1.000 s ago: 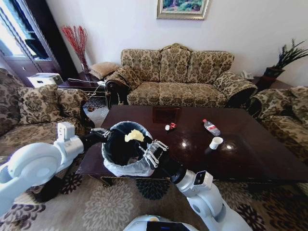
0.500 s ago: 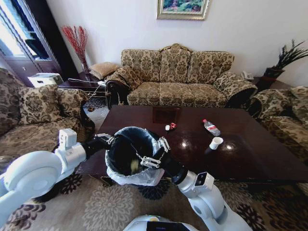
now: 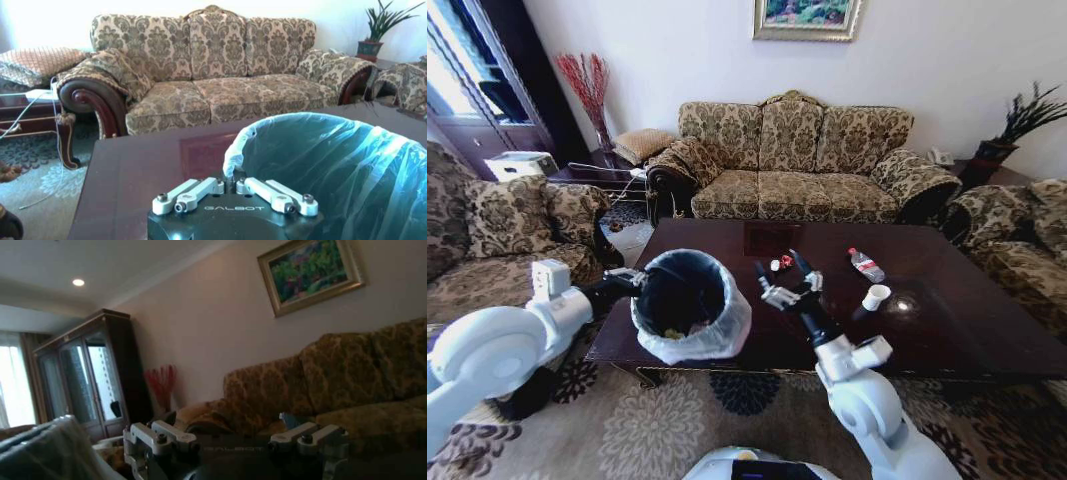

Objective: Move to the front of the table and place the trash on the table into the trash bin.

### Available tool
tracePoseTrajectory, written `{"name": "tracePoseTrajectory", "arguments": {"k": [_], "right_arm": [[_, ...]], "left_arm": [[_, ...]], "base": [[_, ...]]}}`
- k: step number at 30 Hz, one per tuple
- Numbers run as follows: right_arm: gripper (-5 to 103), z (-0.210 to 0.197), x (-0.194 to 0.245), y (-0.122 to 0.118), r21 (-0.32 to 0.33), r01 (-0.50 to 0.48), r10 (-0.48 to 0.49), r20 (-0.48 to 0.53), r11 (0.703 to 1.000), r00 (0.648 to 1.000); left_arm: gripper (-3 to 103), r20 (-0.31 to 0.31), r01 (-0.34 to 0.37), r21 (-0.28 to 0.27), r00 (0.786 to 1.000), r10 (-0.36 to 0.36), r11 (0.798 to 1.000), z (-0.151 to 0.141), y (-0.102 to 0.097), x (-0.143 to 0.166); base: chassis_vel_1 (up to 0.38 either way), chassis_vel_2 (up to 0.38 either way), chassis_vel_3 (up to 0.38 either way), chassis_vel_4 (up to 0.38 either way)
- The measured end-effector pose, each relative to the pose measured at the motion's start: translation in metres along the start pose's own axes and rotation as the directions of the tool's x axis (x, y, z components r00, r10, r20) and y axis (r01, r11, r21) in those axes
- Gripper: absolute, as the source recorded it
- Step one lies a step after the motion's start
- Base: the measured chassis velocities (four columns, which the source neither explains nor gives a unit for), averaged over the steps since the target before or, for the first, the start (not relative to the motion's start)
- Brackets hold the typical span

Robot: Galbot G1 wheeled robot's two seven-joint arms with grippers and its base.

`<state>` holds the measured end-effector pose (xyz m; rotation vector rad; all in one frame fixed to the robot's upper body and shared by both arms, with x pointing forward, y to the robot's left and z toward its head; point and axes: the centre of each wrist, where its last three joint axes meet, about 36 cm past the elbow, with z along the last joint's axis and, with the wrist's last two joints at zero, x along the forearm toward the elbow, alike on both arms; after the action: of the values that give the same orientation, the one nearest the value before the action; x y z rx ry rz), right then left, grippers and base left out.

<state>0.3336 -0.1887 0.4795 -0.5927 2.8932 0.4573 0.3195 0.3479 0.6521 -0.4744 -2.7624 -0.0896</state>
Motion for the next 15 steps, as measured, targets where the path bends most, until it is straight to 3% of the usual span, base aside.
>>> {"name": "tracePoseTrajectory", "arguments": {"k": [2,4,15], "right_arm": [[100,0.026,-0.013,-0.028,0.035,-0.089,0.091,-0.044,0.995,0.995],[100,0.04,-0.02,-0.04,0.057,-0.119,0.122,-0.063,0.991,0.99],[100,0.084,-0.046,-0.072,0.113,-0.188,0.2,-0.107,0.976,0.974]], "left_arm": [[4,0.002,-0.006,0.0,1.0,0.006,1.0,0.001,-0.001,0.0],[4,0.005,-0.011,-0.001,1.0,0.011,1.0,0.0,-0.002,0.0],[4,0.005,-0.023,0.002,1.0,0.023,1.0,0.002,0.002,-0.002]], "base": [[0.0,0.0,0.0,0.0],[0.0,0.0,0.0,0.0],[-0.055,0.049,0.055,-0.055]]}}
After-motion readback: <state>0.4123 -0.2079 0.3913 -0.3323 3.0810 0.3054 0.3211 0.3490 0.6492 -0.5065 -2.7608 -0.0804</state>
